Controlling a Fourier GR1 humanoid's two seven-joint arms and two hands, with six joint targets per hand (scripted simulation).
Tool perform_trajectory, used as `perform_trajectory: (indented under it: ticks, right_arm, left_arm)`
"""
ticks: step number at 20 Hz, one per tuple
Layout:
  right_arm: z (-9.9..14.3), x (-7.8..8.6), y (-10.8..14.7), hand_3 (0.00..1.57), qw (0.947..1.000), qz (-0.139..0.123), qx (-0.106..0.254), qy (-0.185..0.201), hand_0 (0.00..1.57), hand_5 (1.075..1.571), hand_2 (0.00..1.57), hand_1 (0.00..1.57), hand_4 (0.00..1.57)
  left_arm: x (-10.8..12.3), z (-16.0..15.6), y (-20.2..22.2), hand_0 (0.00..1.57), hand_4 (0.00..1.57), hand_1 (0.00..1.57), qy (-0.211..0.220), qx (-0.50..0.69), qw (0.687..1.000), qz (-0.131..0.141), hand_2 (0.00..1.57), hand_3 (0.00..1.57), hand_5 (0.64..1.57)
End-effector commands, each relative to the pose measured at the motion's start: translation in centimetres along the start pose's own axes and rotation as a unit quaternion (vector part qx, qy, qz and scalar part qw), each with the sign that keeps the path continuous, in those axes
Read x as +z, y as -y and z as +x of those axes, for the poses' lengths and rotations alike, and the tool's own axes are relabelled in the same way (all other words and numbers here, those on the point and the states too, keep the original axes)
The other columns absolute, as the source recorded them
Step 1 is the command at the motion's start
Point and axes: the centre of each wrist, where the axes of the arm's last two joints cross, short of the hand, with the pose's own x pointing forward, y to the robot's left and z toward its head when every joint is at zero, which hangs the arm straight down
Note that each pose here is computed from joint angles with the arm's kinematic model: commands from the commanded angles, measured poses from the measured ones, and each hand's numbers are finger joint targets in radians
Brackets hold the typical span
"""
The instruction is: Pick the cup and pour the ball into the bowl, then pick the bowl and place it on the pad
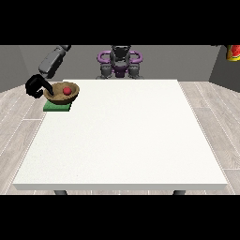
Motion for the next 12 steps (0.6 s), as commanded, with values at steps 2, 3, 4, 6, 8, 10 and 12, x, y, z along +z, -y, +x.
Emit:
perform_trajectory:
  ticks: [2, 3, 4, 6, 8, 10, 12]
  right_arm:
    - [-0.2, -0.2, 1.1, 0.79, 0.9985, 0.031, 0.044, -0.008, 0.19, 1.454, 0.41, 0.19, 0.0]
    - [0.7, -0.3, 0.3, 0.0, 0.9982, 0.043, 0.042, -0.004, 0.0, 1.442, 0.21, 0.0, 0.0]
    - [0.6, -0.3, -0.2, 0.0, 0.9977, 0.044, 0.05, -0.011, 0.0, 1.435, 0.0, 0.0, 0.0]
    - [-0.9, -0.2, 0.5, 0.0, 0.9956, 0.049, 0.074, -0.029, 0.0, 1.407, 0.0, 0.0, 0.0]
    - [0.7, -0.3, -1.3, 0.0, 0.9939, 0.058, 0.089, -0.03, 0.0, 1.407, 0.0, 0.0, 0.0]
    - [2.7, -0.8, -0.6, 0.0, 0.9937, 0.056, 0.092, -0.029, 0.0, 1.4, 0.0, 0.0, 0.0]
    - [4.6, -1.0, 0.9, 0.0, 0.9909, 0.069, 0.109, -0.038, 0.0, 1.375, 0.0, 0.0, 0.2]
  left_arm:
    - [0.1, 0.8, -0.1, 0.0, 1.19, 0.0, -0.004, -0.004, 1.0, -0.019, 0.0, 0.0, 1.569]
    - [0.2, 0.1, -0.1, 0.0, 1.2, 0.0, 0.014, 0.0, 1.0, -0.015, 0.0, 0.0, 1.568]
    - [0.3, -0.3, 0.0, 0.0, 1.21, 0.0, -0.003, -0.005, 1.0, -0.005, 0.0, 0.0, 1.568]
    - [-0.7, 0.9, 1.4, 0.0, 1.21, 0.0, -0.017, 0.005, 1.0, -0.024, 0.0, 0.0, 1.569]
    - [-1.2, 0.1, 2.7, 0.0, 1.19, 0.0, -0.018, 0.004, 1.0, -0.009, 0.0, 0.0, 1.569]
    - [-0.5, -1.9, 3.6, 0.0, 1.19, 0.0, -0.034, 0.008, 0.999, -0.017, 0.0, 0.0, 1.569]
    - [1.3, -4.5, 3.5, 0.0, 1.19, 0.0, -0.079, 0.001, 0.997, -0.018, 0.0, 0.0, 1.569]
